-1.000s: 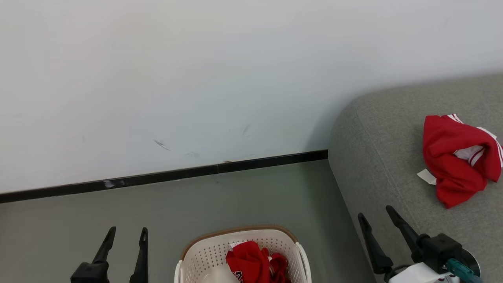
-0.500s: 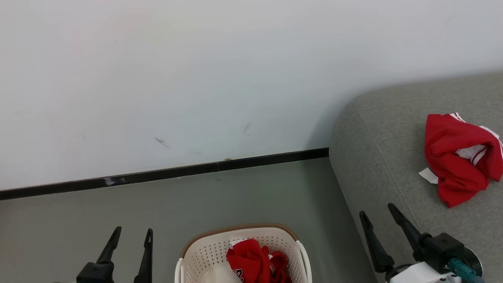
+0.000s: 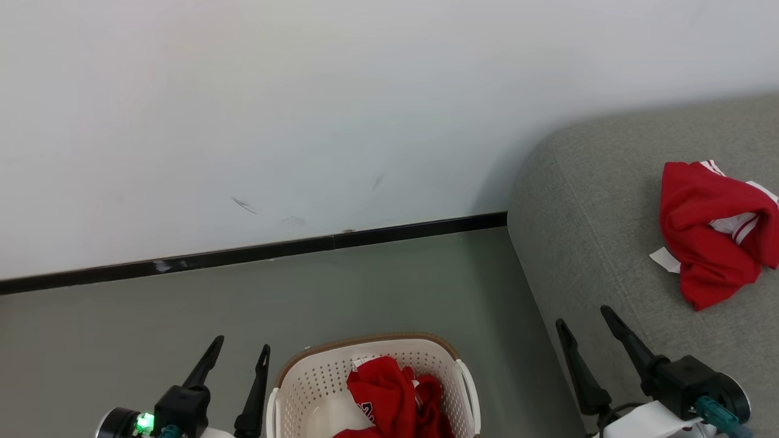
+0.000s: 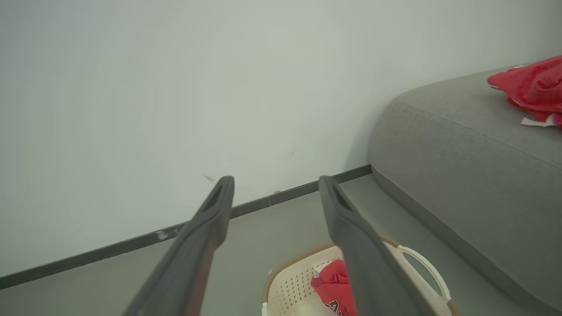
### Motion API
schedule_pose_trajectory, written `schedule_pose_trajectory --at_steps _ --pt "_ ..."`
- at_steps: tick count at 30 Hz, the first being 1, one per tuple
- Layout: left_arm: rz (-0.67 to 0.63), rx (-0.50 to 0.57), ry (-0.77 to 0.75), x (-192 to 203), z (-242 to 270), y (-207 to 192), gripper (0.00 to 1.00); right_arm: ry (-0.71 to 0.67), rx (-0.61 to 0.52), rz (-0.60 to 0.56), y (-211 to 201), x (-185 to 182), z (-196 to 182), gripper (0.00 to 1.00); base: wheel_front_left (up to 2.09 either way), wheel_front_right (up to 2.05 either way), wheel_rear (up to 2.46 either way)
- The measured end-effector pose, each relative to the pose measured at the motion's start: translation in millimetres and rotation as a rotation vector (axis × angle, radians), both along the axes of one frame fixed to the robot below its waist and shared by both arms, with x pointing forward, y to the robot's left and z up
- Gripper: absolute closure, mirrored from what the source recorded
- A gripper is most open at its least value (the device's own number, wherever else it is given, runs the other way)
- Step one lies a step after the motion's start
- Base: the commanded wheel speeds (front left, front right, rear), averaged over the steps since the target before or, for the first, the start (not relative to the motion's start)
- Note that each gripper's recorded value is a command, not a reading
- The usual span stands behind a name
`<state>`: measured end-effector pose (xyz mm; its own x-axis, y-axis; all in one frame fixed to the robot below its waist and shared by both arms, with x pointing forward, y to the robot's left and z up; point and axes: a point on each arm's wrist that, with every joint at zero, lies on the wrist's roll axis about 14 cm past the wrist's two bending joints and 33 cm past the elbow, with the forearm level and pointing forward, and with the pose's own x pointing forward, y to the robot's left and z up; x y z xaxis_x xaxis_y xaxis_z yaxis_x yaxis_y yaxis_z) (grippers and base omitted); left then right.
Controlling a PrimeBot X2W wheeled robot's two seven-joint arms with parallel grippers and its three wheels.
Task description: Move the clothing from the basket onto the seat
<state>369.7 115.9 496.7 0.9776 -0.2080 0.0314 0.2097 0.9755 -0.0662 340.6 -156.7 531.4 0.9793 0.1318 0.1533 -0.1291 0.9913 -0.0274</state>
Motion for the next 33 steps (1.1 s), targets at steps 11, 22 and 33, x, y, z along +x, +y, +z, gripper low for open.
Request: schedule_pose_trajectory --at_steps 11,22,33 --pt "-0.172 -0.022 0.087 8 -21 -58 0.0 0.017 -0.029 -0.091 -30 4 -4 0.0 0.0 0.0 0.0" --pt "-0.294 0.016 0.206 11 -60 -91 0.0 0.033 -0.056 -0.157 -52 9 -8 0.0 0.0 0.0 0.0" --pt "-0.416 0.088 0.283 22 -100 -119 0.0 0.059 -0.053 -0.188 -62 26 -16 0.0 0.0 0.0 0.0"
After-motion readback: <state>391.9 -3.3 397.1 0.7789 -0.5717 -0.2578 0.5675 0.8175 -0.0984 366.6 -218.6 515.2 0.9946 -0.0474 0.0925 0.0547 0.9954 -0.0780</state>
